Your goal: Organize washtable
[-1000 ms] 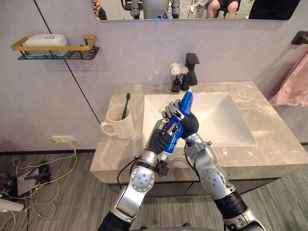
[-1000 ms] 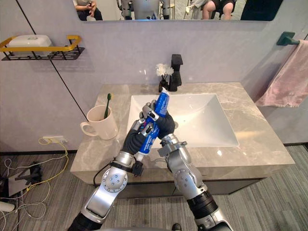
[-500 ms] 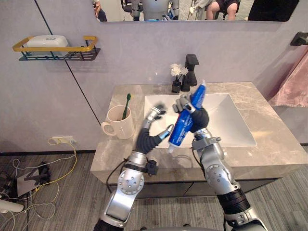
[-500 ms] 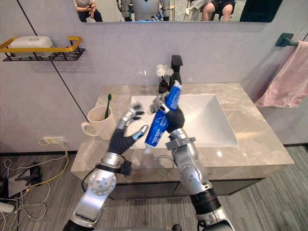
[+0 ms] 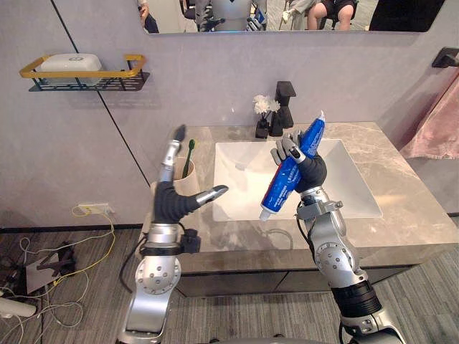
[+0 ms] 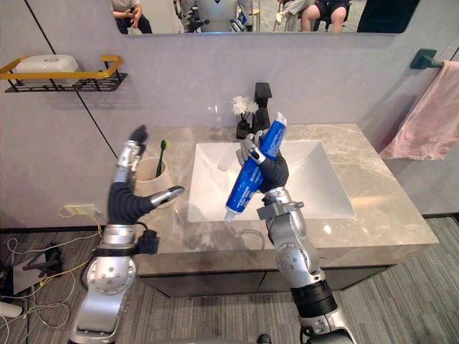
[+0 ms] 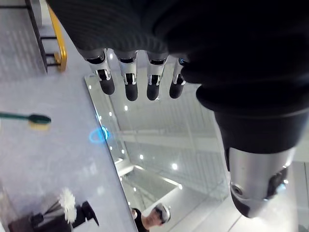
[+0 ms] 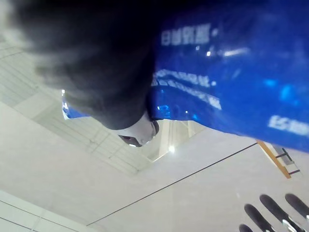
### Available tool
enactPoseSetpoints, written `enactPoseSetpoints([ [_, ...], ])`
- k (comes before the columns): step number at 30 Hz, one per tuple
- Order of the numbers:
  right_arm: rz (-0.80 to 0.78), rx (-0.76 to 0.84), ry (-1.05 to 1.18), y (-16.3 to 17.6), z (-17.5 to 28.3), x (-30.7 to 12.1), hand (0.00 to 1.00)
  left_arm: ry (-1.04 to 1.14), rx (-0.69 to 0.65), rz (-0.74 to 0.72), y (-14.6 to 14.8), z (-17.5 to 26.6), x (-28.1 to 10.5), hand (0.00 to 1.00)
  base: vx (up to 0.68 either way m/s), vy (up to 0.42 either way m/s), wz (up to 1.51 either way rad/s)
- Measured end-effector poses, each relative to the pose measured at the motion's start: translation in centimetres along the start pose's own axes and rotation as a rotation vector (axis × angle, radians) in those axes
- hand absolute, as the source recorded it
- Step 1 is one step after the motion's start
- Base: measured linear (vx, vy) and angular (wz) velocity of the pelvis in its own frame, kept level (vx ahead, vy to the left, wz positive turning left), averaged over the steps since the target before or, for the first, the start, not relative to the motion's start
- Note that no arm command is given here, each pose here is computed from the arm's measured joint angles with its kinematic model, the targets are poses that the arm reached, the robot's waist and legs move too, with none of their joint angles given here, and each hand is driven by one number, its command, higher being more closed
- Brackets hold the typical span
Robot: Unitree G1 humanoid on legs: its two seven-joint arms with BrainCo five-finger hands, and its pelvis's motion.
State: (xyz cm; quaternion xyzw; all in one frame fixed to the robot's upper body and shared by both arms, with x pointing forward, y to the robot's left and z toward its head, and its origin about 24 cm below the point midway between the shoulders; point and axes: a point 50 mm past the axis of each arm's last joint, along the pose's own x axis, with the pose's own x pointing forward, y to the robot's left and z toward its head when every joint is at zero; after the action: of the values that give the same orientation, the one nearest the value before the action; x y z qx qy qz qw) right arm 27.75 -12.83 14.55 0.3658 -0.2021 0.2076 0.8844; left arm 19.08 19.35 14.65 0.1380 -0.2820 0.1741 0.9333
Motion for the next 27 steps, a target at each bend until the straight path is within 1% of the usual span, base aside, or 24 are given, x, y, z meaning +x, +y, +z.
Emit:
enactPoseSetpoints([
  [1, -0.008, -0.008, -0.005, -0.2, 0.2, -0.1, 1.00, 0.015, 0.004, 0.037, 0.6, -0.2, -0.1, 0.00, 0.00, 0.000, 0.00],
  [3, -0.037, -0.034, -0.037, -0.7, 1.0, -0.8, 1.00, 0.089, 0.015, 0.171, 3.0, -1.6, -0.7, 0.00, 0.00, 0.000, 0.00],
  [5, -0.054, -0.044, -0.051, -1.0, 1.4, -1.1, 1.00, 0.164, 0.030, 0.254, 4.6, -3.0, -1.5, 0.00, 0.00, 0.000, 0.00],
  [7, -0.074, -0.067, -0.062, -1.5, 1.8, -1.3, 1.00, 0.249, 0.044, 0.306, 5.7, -4.6, -2.5, 0.00, 0.00, 0.000, 0.02],
  [9, -0.099, -0.082, -0.074, -2.0, 2.1, -1.8, 1.00, 0.351, 0.031, 0.350, 6.5, -6.6, -3.7, 0.00, -0.01, -0.002, 0.04],
  [11, -0.118, -0.101, -0.091, -2.3, 2.6, -2.1, 1.00, 0.494, 0.018, 0.391, 7.1, -9.1, -5.8, 0.00, -0.02, -0.003, 0.06],
  [15, -0.130, -0.116, -0.112, -2.6, 3.1, -2.2, 1.00, 0.707, 0.008, 0.389, 7.3, -12.1, -9.4, 0.00, -0.01, 0.005, 0.07],
  [19, -0.132, -0.132, -0.120, -2.6, 3.1, -2.3, 1.00, 1.016, -0.039, 0.386, 6.7, -15.9, -15.3, 0.00, -0.01, 0.002, 0.03],
  [20, -0.133, -0.130, -0.120, -2.6, 3.0, -2.3, 1.00, 1.061, -0.044, 0.384, 6.6, -16.2, -16.2, 0.00, 0.00, 0.000, 0.00],
  [21, -0.138, -0.124, -0.119, -2.6, 2.9, -2.4, 1.00, 1.157, -0.049, 0.369, 6.2, -16.9, -18.1, 0.00, 0.00, 0.000, 0.00],
  [23, -0.147, -0.119, -0.116, -2.7, 2.7, -2.6, 1.00, 1.235, -0.059, 0.357, 5.8, -17.4, -19.7, 0.00, -0.01, -0.009, 0.04],
  [24, -0.150, -0.115, -0.107, -2.7, 2.5, -2.8, 1.00, 1.307, -0.071, 0.343, 5.4, -17.6, -21.3, 0.00, -0.02, -0.008, 0.03],
  [27, -0.143, -0.110, -0.098, -2.6, 2.3, -2.8, 1.00, 1.400, -0.088, 0.297, 4.6, -17.9, -23.2, 0.00, -0.03, -0.008, 0.02],
])
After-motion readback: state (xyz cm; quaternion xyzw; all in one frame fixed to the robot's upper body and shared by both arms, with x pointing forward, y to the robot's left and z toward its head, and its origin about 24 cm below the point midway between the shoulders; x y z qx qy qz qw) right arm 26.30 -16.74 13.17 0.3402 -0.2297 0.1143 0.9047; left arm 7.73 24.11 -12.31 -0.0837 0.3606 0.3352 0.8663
